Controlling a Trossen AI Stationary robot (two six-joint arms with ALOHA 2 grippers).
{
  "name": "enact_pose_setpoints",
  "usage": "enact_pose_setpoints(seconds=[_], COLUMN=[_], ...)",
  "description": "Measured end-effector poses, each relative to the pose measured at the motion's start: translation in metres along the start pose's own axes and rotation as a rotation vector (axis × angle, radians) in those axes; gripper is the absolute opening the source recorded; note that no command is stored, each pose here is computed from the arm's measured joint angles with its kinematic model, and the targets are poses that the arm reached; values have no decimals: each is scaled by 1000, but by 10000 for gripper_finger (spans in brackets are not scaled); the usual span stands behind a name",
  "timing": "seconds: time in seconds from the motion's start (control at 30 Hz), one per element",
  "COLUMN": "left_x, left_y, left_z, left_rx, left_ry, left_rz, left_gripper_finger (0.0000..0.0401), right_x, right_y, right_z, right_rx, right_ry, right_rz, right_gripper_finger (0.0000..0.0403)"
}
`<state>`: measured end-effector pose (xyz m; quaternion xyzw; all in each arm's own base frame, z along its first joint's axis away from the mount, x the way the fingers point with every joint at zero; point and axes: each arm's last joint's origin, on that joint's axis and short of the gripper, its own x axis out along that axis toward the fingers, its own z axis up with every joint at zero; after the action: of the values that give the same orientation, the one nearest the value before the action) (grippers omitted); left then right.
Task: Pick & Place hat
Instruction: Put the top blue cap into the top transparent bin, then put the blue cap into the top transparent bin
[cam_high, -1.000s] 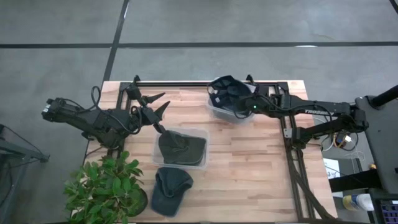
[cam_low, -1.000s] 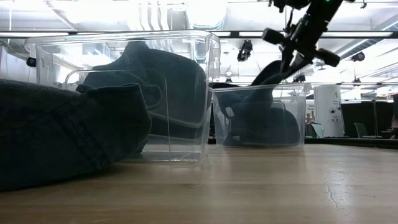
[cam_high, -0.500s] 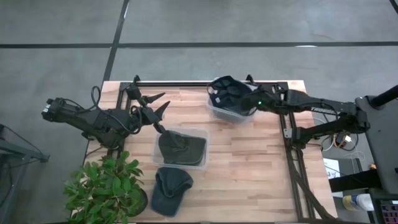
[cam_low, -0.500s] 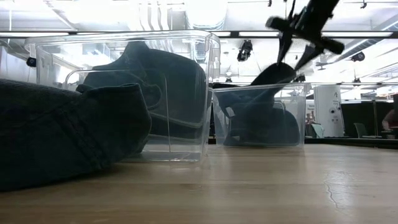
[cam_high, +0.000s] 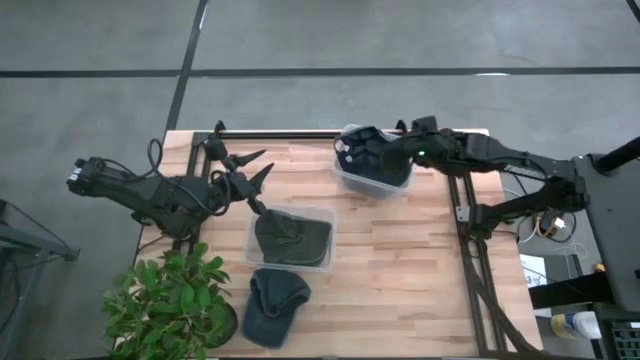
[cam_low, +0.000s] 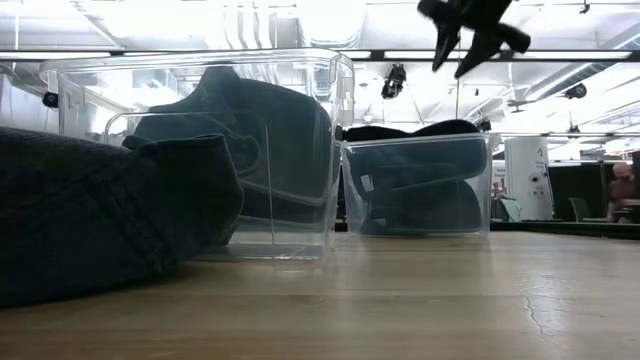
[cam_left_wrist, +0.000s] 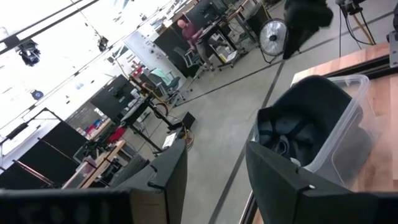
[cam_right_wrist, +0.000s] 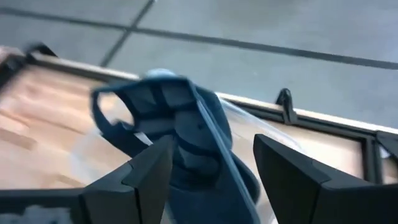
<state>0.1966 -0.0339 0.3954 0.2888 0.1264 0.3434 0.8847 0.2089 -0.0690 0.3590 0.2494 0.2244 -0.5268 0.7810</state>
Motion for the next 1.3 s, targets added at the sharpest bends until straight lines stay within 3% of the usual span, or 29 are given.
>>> enact_pose_setpoints(seconds=[0.3, 0.6, 0.8, 0.93, 1.3], left_x=[2, 2, 2, 2, 3], left_y=[-11, -14, -14, -15, -16], left_z=[-11, -14, -14, -14, -15], left_rx=[48, 49, 48, 49, 34], left_ry=[20, 26, 25, 26, 25], left_rz=[-15, -17, -17, -17, -22], left_gripper_finger=[156, 156, 156, 156, 156], right_x=[52, 72, 31, -4, -63], right_y=[12, 16, 22, 28, 75], right_z=[-21, -23, -2, -3, -66], right_rx=[-174, -241, -220, -216, -184], right_ry=[118, 191, 104, 74, 230], right_rz=[-165, -194, -48, 99, 484], right_gripper_finger=[171, 92, 99, 118, 155])
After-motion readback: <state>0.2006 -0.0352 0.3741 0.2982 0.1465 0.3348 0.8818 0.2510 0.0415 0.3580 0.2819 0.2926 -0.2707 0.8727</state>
